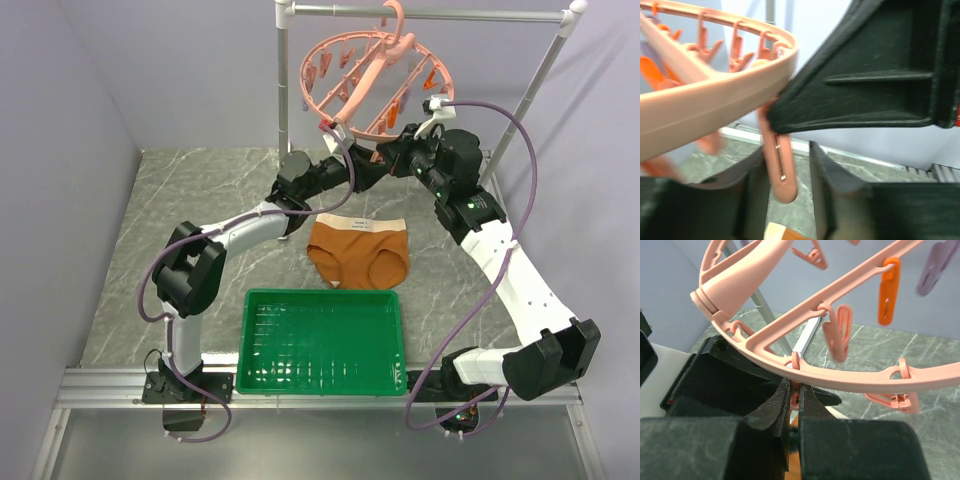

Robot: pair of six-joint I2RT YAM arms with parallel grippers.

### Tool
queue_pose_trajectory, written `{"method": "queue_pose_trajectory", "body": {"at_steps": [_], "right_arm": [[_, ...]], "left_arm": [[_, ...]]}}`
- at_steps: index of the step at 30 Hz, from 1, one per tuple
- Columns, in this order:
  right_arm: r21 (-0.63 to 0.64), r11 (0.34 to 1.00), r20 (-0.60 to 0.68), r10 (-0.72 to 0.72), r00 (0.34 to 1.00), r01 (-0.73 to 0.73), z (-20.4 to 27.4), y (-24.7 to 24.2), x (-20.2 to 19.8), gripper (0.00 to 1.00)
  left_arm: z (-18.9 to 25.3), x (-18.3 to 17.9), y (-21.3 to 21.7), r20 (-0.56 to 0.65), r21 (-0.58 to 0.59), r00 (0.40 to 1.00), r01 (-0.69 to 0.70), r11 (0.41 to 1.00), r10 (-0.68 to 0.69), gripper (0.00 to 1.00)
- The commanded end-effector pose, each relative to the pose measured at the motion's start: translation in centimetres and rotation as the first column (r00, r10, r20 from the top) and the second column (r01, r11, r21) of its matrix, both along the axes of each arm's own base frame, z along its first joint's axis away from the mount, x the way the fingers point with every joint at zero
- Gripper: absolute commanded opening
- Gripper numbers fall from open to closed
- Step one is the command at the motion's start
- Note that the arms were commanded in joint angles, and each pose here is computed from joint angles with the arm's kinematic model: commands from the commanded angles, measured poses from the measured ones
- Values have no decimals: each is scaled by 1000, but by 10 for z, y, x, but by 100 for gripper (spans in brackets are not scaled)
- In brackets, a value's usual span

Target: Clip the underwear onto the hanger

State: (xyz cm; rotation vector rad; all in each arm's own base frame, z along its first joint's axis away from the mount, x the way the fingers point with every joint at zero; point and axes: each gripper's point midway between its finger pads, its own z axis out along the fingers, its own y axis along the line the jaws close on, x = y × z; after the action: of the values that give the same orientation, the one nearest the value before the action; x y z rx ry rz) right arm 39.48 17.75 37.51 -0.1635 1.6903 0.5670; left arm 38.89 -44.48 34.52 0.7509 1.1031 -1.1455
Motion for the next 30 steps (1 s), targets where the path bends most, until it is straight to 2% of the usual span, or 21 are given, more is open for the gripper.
{"method": "queue_pose_trajectory", "body": {"at_steps": [1,2,7,10,12,13,14,16,17,19,22,23,24,27,28,30], "right_arm": [[42,998,60,44,997,-46,27,8,-7,0],[43,998,64,41,997,-44,28,7,-6,0],[35,999,70,32,997,-35,30,6,-4,0],[31,999,77,25,997,-27,31,4,-4,0],[30,999,78,20,997,-23,31,2,-4,0],[30,999,79,16,997,-18,31,0,-4,0],[30,999,82,19,996,-21,32,1,-4,0],[31,999,81,19,997,-21,32,1,-3,0],[34,999,81,20,997,-23,32,1,-3,0],[36,999,83,21,996,-25,34,1,-3,0],[41,999,86,21,996,-25,36,1,-4,0],[39,999,82,20,996,-23,35,0,-3,0],[40,999,83,21,996,-25,35,0,-4,0],[39,999,82,21,996,-24,35,1,-3,0],[41,999,82,21,996,-24,35,1,-4,0],[41,999,81,23,996,-26,35,1,-3,0]], "left_arm": [[40,-33,-1,90,-40,993,74,996,-70,44],[39,-33,-1,88,-38,994,72,997,-69,48],[38,-32,10,78,-30,996,53,998,-50,53],[34,-34,24,33,-22,998,50,998,-49,55],[14,-31,39,-41,-1,999,29,1000,-29,56],[22,-35,50,-40,-8,999,14,1000,-14,56],[-1,-37,56,-99,31,995,6,1000,-3,57],[-2,-47,69,-120,41,993,-11,999,16,58],[-30,-51,74,-181,95,983,-13,995,30,59],[-49,-56,83,-232,136,970,-42,990,73,61],[-89,-41,99,-374,225,903,-131,965,210,63],[-99,-37,102,-420,247,874,-148,958,243,64],[-123,-35,107,-478,318,825,-156,935,301,64],[-150,-13,116,-519,408,733,-238,881,439,64],[-170,-11,120,-545,460,687,-233,857,480,64],[-175,2,123,-532,489,659,-273,828,531,64]]}}
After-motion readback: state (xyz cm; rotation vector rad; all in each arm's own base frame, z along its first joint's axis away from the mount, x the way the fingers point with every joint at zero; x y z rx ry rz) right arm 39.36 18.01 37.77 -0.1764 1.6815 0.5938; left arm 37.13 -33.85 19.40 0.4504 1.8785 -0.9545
